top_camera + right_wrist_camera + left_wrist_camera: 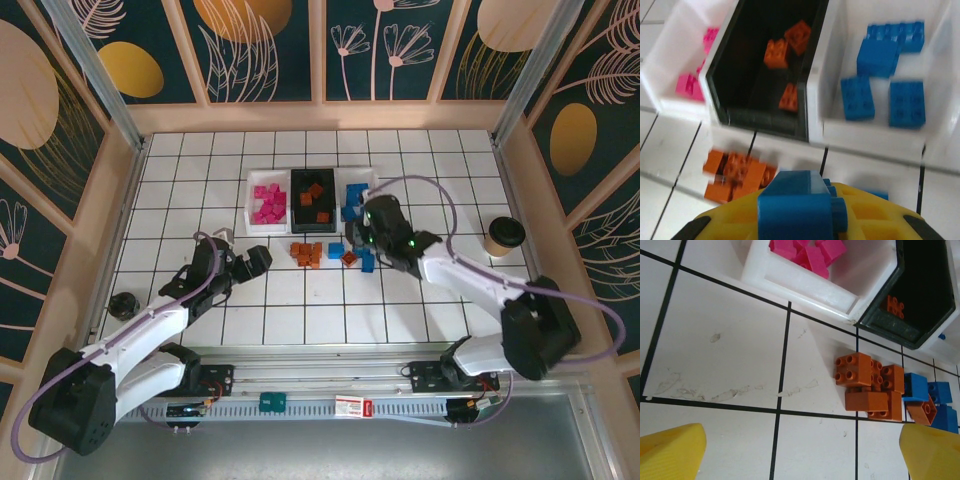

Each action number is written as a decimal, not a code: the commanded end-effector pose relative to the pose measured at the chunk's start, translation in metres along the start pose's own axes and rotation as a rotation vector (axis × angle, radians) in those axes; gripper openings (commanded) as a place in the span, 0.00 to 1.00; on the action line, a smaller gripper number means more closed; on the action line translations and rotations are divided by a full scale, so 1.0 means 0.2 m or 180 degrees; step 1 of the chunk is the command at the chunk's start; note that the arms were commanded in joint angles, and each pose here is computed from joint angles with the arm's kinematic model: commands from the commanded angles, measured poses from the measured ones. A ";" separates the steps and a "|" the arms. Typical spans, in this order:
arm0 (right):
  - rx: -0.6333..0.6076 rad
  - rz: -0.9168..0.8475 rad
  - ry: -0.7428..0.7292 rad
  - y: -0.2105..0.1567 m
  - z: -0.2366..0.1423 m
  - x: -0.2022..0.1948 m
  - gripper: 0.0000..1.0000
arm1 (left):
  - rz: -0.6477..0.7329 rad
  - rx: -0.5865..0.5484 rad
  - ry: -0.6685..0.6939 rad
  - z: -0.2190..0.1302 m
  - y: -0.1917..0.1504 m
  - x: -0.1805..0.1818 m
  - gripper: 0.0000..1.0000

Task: Sort the legos into containers by color
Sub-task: Place the lego in the container, then pick up the lego from the center of the table, then place the lego in the container, then pick up the lego from the center of the table, then place the lego in the container.

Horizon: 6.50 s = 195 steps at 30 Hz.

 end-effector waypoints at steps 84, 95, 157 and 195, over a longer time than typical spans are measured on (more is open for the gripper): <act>-0.0359 0.0415 0.0774 0.15 0.20 0.37 0.17 | 0.0653 -0.0452 0.0104 -0.13 -0.04 -0.19 0.99; -0.0199 0.0440 0.0531 0.30 0.60 0.32 0.17 | 0.0629 -0.0328 0.0131 -0.10 -0.09 -0.16 0.99; -0.0746 0.0987 0.0327 -0.14 -0.26 -0.05 0.47 | 0.1236 0.0054 0.0242 0.33 -0.23 -0.50 0.32; -0.0548 0.1109 0.0187 -0.34 -0.30 -0.13 0.50 | 0.1041 -0.0109 0.0365 0.90 0.41 -0.88 0.54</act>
Point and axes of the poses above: each hand's point on the last joint's axis, 136 mm out from that joint toward the fingers, its own z axis out along the fingers, its own x axis along the line the jaws close on, y = z × x, the point moved 1 cm from there along -z, back along the fingers, and after that the axes turned 6 degrees about -z, right-handed, at the moved point
